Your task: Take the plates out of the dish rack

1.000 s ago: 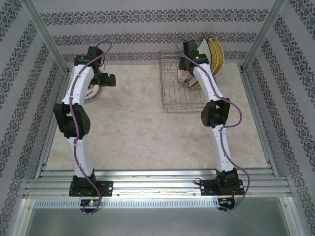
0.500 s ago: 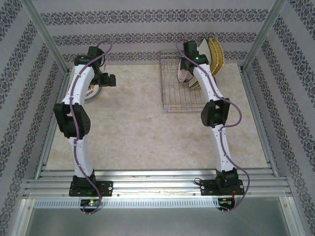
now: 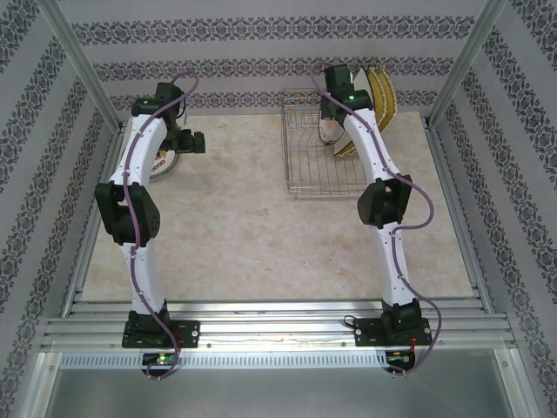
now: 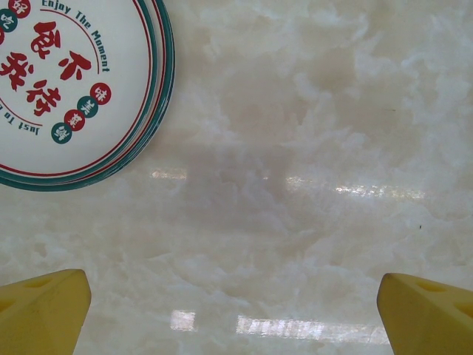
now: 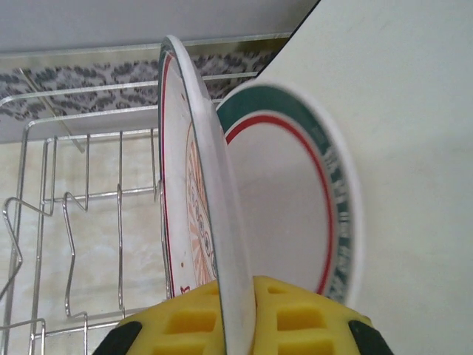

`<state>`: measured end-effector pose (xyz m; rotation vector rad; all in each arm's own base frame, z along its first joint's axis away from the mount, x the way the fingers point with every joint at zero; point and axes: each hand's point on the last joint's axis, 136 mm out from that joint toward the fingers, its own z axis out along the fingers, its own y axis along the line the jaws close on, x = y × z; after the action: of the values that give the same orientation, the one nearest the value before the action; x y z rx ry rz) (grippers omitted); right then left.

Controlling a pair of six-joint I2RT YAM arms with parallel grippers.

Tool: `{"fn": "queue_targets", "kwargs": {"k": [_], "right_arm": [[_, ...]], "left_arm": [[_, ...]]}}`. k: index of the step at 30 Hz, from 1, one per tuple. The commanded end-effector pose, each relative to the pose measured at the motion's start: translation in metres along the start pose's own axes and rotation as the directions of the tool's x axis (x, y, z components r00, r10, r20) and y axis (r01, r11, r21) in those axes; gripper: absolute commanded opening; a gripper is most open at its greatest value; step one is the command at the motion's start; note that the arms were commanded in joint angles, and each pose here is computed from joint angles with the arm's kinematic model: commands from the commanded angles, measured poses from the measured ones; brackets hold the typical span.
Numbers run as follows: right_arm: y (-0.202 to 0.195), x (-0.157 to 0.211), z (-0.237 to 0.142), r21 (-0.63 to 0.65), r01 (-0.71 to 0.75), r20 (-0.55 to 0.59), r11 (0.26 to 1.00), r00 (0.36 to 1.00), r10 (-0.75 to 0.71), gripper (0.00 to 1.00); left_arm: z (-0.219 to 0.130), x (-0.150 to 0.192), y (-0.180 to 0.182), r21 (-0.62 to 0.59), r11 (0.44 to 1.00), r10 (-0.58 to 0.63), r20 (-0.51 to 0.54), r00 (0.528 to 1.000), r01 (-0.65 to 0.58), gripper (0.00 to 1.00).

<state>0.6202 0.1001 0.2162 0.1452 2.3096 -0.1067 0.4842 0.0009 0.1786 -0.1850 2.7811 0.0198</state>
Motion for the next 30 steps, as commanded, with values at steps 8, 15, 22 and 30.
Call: {"fn": "queue_targets", "kwargs": {"k": [8,15,22,30], "right_arm": [[-0.003,-0.065,-0.134,-0.01,0.05,0.203,0.999,0.978,-0.047,0.0],[-0.003,-0.066,-0.162,-0.011,0.072,0.223,0.997,0.972,-0.067,0.0],[0.017,-0.057,-0.179,-0.22,0.037,0.183,0.975,0.983,0.004,0.0],[0.054,-0.04,-0.199,-0.66,-0.113,0.068,0.743,0.976,0.209,0.0]], "left_arm": [[0.001,0.003,-0.003,-0.008,1.0,0.02,-0.026,0.999,-0.02,1.0],[-0.001,0.004,-0.002,-0.013,1.0,0.024,-0.025,0.999,-0.024,1.0],[-0.001,0.003,-0.004,-0.009,1.0,0.03,-0.021,0.999,-0.03,1.0],[-0.001,0.002,-0.008,0.001,0.999,0.036,-0.016,0.999,-0.036,1.0]]}}
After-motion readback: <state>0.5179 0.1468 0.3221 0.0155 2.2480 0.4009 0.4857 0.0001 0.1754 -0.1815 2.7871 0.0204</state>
